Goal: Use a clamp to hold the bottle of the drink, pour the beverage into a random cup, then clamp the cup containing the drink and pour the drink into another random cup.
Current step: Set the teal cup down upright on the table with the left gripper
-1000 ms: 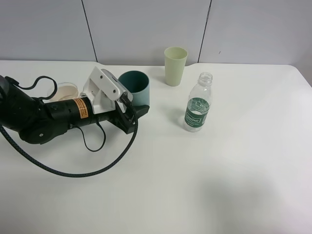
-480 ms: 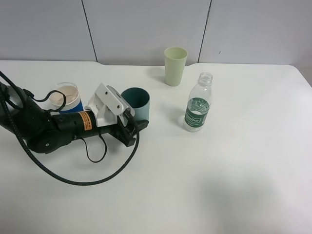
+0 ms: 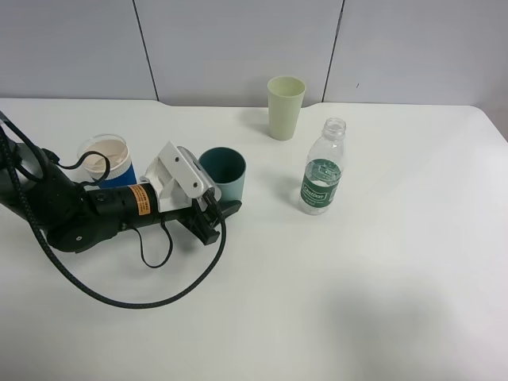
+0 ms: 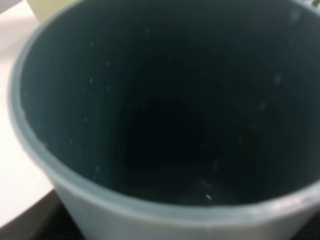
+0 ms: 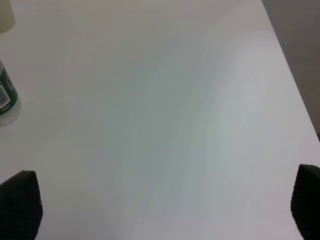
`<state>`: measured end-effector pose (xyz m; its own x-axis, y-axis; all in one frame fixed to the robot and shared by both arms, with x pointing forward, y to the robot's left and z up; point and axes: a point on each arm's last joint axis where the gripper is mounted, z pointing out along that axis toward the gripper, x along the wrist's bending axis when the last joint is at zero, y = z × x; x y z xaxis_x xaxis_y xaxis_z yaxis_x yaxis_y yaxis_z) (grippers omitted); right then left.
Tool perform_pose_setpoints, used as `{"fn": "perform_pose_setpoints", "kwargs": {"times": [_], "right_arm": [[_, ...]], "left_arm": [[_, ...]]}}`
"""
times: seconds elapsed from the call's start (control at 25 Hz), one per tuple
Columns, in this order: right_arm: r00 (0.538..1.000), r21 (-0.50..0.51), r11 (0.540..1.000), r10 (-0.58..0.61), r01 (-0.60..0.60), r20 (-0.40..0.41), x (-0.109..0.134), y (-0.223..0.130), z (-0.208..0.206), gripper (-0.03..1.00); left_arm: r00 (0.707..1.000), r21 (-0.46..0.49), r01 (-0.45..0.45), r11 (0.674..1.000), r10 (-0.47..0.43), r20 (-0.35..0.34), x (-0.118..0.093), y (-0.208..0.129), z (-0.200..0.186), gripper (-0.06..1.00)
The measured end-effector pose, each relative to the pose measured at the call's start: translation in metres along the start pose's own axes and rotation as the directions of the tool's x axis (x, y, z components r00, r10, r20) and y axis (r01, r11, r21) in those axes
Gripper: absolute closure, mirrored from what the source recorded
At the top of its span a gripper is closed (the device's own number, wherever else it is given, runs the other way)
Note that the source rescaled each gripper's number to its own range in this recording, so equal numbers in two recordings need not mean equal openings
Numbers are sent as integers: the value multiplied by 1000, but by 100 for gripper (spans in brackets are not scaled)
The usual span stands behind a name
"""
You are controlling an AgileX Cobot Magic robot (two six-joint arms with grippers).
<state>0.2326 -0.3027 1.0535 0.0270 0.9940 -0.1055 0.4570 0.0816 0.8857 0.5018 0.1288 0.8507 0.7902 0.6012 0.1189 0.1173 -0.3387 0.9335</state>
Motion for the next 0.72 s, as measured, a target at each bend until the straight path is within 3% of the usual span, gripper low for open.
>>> {"fn": "perform_pose_setpoints", "kwargs": {"times": [0.72], "right_arm": [[1000,0,1000,0,0,0,0,0,0,-3]], "left_arm": [[1000,49,0,999,0,2,0,-4,0,93]]}}
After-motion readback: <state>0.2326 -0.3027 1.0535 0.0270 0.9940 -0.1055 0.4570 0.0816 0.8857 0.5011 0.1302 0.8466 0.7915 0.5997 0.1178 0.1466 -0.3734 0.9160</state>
